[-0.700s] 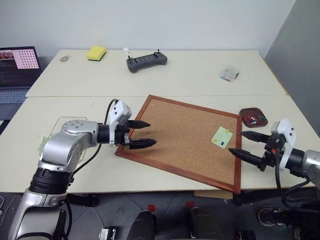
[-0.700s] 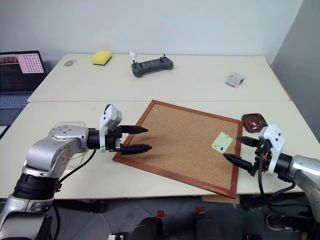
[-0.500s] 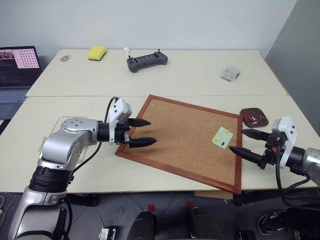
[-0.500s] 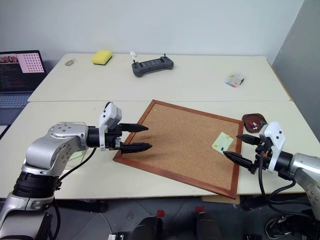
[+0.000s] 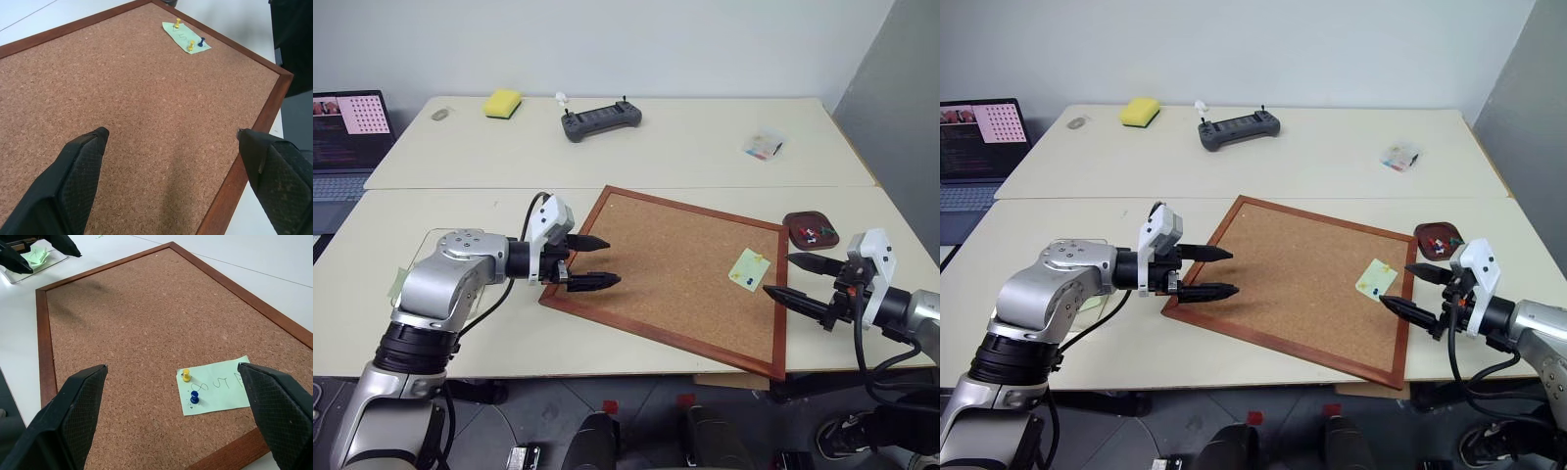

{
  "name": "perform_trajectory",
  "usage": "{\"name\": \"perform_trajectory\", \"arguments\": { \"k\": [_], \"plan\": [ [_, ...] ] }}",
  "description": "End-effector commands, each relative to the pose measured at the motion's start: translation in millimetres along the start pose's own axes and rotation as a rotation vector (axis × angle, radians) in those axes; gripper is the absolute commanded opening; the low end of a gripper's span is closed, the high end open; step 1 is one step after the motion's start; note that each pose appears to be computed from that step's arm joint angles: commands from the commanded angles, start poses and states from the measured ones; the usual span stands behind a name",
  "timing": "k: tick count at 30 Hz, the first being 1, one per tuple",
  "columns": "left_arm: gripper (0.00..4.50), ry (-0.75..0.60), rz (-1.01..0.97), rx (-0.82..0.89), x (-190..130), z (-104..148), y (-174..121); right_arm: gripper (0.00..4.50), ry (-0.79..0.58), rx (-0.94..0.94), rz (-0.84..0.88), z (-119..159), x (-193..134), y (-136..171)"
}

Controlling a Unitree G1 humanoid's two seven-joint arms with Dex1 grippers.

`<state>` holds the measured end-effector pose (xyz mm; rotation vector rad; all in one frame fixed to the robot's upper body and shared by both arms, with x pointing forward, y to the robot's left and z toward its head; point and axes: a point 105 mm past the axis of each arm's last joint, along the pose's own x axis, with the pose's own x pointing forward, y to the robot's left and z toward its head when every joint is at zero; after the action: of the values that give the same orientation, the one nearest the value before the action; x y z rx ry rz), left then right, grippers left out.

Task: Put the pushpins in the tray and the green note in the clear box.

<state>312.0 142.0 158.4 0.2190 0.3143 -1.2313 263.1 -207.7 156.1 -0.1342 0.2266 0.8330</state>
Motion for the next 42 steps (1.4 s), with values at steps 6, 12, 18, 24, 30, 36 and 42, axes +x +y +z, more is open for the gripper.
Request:
{"name": "perform_trajectory", "arguments": {
  "k": [6, 12, 18, 24, 30, 36, 42],
  "plan": [
    [4.47, -0.101, 0.020, 0.099, 18, 17, 7, 4.50, -0.038, -0.040, -0.063, 4, -2, -5],
    [3.51, -0.139, 0.042, 0.137, 48, 21, 14, 4.50, -0.040, -0.059, -0.102, 0, 3, -9],
    [2.38, -0.119, 0.009, 0.159, 74, 13, 14, 4.50, -0.074, -0.069, -0.148, 0, 15, -11],
    [1.22, -0.098, 0.001, 0.169, 86, 11, 18, 4.50, -0.079, -0.072, -0.187, -4, 19, -15],
    [0.04, -0.099, -0.014, 0.165, 96, 13, 16, 4.50, -0.079, -0.070, -0.192, -7, 24, -15],
    [0.04, -0.054, -0.018, 0.144, 103, -3, 14, 4.50, -0.073, -0.064, -0.195, -9, 31, -20],
    [0.04, 0.066, -0.040, 0.151, 111, -36, 8, 4.50, -0.062, -0.069, -0.216, -15, 40, -29]
  ]
}}
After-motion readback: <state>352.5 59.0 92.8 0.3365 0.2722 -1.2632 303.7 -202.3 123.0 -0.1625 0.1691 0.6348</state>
